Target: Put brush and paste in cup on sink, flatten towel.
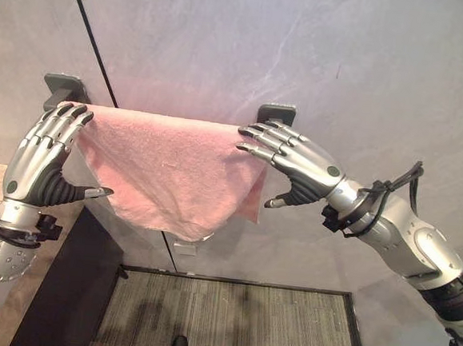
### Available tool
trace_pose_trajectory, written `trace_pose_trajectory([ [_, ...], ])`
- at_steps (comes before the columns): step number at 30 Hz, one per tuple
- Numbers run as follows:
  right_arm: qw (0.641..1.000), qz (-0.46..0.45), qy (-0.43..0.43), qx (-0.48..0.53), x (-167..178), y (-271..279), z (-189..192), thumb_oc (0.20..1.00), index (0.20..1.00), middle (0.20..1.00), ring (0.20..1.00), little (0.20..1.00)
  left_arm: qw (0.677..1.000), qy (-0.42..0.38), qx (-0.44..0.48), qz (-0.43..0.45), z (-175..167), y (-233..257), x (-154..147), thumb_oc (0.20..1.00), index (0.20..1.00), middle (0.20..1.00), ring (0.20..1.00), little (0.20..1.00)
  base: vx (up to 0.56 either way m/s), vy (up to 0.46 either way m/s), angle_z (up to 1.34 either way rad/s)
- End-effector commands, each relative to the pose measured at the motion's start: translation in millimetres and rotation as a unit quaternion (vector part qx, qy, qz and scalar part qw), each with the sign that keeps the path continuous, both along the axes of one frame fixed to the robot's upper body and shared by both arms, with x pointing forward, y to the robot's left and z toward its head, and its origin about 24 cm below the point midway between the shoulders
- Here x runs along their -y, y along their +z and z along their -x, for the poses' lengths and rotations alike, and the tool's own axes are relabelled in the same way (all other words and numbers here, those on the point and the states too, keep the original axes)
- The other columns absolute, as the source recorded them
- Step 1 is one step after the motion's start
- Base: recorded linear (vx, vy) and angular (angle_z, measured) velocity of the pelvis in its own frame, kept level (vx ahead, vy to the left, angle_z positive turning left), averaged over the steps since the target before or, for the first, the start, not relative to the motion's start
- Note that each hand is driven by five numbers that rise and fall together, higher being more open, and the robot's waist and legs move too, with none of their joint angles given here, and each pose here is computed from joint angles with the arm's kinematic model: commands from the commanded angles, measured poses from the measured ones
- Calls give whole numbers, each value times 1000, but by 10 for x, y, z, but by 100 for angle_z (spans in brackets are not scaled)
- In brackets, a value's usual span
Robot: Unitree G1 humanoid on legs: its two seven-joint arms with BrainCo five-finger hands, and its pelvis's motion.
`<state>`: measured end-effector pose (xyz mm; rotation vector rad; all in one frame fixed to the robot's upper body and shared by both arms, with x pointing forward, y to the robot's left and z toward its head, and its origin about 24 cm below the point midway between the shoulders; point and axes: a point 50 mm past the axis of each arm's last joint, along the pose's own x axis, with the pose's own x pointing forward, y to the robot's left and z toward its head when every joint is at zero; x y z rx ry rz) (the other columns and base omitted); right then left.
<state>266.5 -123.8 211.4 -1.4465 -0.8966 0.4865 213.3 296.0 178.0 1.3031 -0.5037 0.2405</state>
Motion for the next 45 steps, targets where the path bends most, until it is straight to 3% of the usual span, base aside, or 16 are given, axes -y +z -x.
trace_pose_trajectory([
  [1, 996, 23, -87, -24, 278, -136, -158, 1000, 1000, 1000, 1000, 1000, 989, 73, -78, 100, 33, -404, -263, 1000, 1000, 1000, 1000, 1000, 0, 0, 0],
  [12, 981, -182, -37, 49, 34, 118, -159, 1000, 1000, 1000, 1000, 1000, 969, -16, 42, 242, -132, -180, 81, 1000, 1000, 1000, 1000, 1000, 1, 0, 0],
  [18, 939, -340, 13, 54, -18, 256, -26, 1000, 1000, 1000, 1000, 1000, 943, -116, 129, 283, -237, 149, 436, 1000, 1000, 1000, 1000, 1000, -10, 15, 6],
  [25, 899, -433, 34, 51, 135, 316, 157, 1000, 1000, 1000, 1000, 1000, 902, -210, 199, 321, -64, 444, 676, 1000, 1000, 1000, 1000, 1000, -42, 17, 7],
  [34, 878, -470, -90, 16, 736, -78, 392, 1000, 1000, 1000, 1000, 1000, 904, -97, 174, 379, 208, 92, 285, 1000, 1000, 1000, 1000, 1000, -22, -2, -2],
  [38, 857, -474, -197, -40, 1093, -462, 532, 1000, 1000, 1000, 1000, 1000, 898, -11, 122, 423, 383, -281, 63, 1000, 1000, 1000, 1000, 1000, -19, -23, 2],
  [44, 822, -481, -289, -101, 1344, -867, 605, 1000, 1000, 1000, 1000, 1000, 879, 6, 60, 473, 446, -570, 69, 1000, 1000, 1000, 1000, 1000, -38, -33, 3],
  [45, 794, -482, -333, -163, 1401, -1205, 608, 1000, 1000, 1000, 1000, 1000, 866, 17, -3, 500, 427, -829, 120, 1000, 1000, 1000, 1000, 1000, -78, -39, 3],
])
